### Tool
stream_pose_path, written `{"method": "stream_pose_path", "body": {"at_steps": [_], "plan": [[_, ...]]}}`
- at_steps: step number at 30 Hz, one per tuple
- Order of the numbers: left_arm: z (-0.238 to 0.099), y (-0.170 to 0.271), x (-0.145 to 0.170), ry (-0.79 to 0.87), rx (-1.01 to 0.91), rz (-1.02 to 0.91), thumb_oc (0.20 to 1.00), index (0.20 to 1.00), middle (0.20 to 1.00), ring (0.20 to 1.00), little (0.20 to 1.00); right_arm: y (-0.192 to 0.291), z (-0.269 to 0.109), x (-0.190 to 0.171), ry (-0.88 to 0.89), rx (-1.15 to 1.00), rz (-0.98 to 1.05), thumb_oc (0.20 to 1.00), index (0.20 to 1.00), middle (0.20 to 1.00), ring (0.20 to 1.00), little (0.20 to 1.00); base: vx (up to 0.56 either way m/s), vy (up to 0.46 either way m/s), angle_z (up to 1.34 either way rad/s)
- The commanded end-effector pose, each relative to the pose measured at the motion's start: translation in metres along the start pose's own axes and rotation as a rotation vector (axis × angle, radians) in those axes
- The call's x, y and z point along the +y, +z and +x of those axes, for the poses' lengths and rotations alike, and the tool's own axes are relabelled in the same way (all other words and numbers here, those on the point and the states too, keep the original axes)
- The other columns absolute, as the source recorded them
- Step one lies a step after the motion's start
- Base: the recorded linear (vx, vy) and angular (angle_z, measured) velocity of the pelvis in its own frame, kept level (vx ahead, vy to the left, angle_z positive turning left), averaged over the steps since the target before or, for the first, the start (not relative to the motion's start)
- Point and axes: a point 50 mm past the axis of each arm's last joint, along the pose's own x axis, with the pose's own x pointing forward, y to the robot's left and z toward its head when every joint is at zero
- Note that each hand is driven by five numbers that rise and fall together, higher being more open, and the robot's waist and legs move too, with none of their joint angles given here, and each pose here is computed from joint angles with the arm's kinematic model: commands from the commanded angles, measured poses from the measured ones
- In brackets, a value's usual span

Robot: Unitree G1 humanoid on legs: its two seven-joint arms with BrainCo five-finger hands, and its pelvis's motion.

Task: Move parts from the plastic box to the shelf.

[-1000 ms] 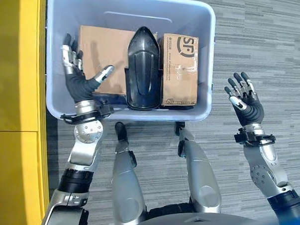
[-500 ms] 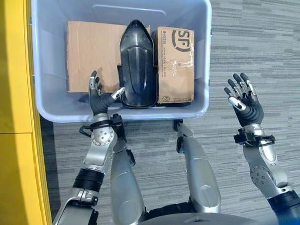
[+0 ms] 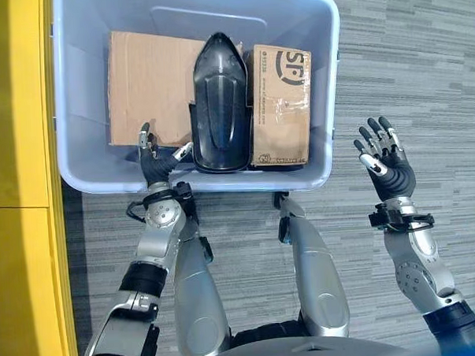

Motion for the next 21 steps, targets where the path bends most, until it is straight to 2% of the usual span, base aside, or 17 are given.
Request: {"method": "stream_pose_path", "body": {"at_steps": [1, 2, 15, 18, 21], "plan": [[0.008, 0.004, 0.02, 0.058, -0.033, 0.078, 1.0, 1.0, 1.0, 1.0, 1.0, 0.015, -0.002, 0.006, 0.013, -0.085, 0.019, 1.0, 1.0, 1.0, 1.0, 1.0, 0.0, 0.0, 0.0], [0.011, 0.002, 0.017, 0.056, -0.028, 0.129, 1.0, 1.0, 1.0, 1.0, 1.0, 0.015, -0.002, 0.006, 0.018, -0.082, 0.015, 1.0, 1.0, 1.0, 1.0, 1.0, 0.0, 0.0, 0.0], [0.016, 0.013, -0.002, 0.011, -0.069, 0.142, 1.0, 1.0, 1.0, 1.0, 1.0, 0.016, 0.001, 0.007, 0.023, -0.092, 0.021, 1.0, 1.0, 1.0, 1.0, 1.0, 0.0, 0.001, 0.0], [0.018, 0.005, 0.001, 0.038, -0.027, 0.164, 1.0, 1.0, 1.0, 1.0, 1.0, 0.016, 0.001, 0.009, 0.029, -0.089, 0.02, 1.0, 1.0, 1.0, 1.0, 1.0, 0.01, 0.002, -0.01], [0.027, -0.015, 0.011, 0.142, 0.119, 0.161, 1.0, 1.0, 1.0, 1.0, 1.0, 0.016, 0.002, 0.012, 0.043, -0.082, 0.018, 1.0, 1.0, 1.0, 1.0, 1.0, 0.0, 0.0, 0.0]]}}
